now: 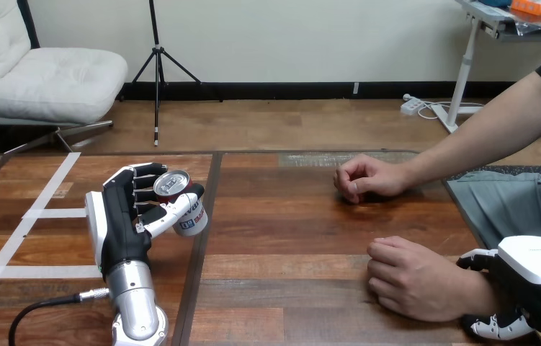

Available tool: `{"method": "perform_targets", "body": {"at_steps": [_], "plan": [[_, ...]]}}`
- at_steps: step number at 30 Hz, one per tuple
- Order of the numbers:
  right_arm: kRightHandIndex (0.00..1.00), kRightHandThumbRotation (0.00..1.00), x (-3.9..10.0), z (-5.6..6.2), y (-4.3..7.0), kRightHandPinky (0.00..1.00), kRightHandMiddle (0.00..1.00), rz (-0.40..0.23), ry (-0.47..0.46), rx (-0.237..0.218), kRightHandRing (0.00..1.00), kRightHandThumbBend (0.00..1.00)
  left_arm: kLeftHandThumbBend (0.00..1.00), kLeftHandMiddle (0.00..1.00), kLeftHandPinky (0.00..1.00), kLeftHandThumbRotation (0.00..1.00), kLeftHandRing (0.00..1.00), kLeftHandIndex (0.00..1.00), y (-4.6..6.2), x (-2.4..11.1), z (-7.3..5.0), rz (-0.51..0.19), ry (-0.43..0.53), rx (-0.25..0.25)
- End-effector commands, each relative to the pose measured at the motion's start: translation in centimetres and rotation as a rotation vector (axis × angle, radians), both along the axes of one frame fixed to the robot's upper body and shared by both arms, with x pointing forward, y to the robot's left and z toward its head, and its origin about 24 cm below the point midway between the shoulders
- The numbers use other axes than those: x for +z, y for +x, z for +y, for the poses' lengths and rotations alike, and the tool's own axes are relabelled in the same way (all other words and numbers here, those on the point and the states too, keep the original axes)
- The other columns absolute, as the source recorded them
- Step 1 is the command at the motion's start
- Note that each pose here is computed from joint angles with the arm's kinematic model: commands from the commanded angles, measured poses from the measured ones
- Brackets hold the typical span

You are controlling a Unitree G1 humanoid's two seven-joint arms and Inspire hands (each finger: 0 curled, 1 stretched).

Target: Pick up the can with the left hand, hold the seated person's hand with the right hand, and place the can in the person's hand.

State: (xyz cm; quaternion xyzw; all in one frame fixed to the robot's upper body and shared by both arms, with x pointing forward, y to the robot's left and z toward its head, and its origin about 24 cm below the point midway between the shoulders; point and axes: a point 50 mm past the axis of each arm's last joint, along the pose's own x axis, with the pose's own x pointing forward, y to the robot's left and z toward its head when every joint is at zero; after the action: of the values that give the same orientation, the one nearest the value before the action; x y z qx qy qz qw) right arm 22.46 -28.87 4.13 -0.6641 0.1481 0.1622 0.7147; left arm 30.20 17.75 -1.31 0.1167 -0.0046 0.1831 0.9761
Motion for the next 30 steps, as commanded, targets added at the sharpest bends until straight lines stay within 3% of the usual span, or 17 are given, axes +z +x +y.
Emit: {"method": "perform_targets", "body": {"at_steps": [1, 23, 30], "plan": [[0.82, 0.21, -1.44, -1.14, -1.04, 0.73, 0.84, 0.092, -0.03, -0.046, 0.8, 0.77, 0.65, 0.54, 0.44, 0.0, 0.51, 0.54, 2.52, 3.82, -0.64, -0.156, 0.0, -0.026], [0.82, 0.14, -1.84, -1.17, -0.7, 0.73, 0.83, 0.091, -0.05, -0.047, 0.8, 0.76, 0.65, 0.54, 0.44, 0.0, 0.51, 0.54, 2.49, 3.82, -0.39, -0.152, 0.017, -0.02], [0.8, 0.11, -1.89, -1.16, -0.57, 0.63, 0.8, 0.061, -0.044, -0.043, 0.75, 0.75, 0.64, 0.54, 0.44, 0.0, 0.51, 0.54, 2.44, 3.8, -0.33, -0.156, 0.006, -0.022]]}}
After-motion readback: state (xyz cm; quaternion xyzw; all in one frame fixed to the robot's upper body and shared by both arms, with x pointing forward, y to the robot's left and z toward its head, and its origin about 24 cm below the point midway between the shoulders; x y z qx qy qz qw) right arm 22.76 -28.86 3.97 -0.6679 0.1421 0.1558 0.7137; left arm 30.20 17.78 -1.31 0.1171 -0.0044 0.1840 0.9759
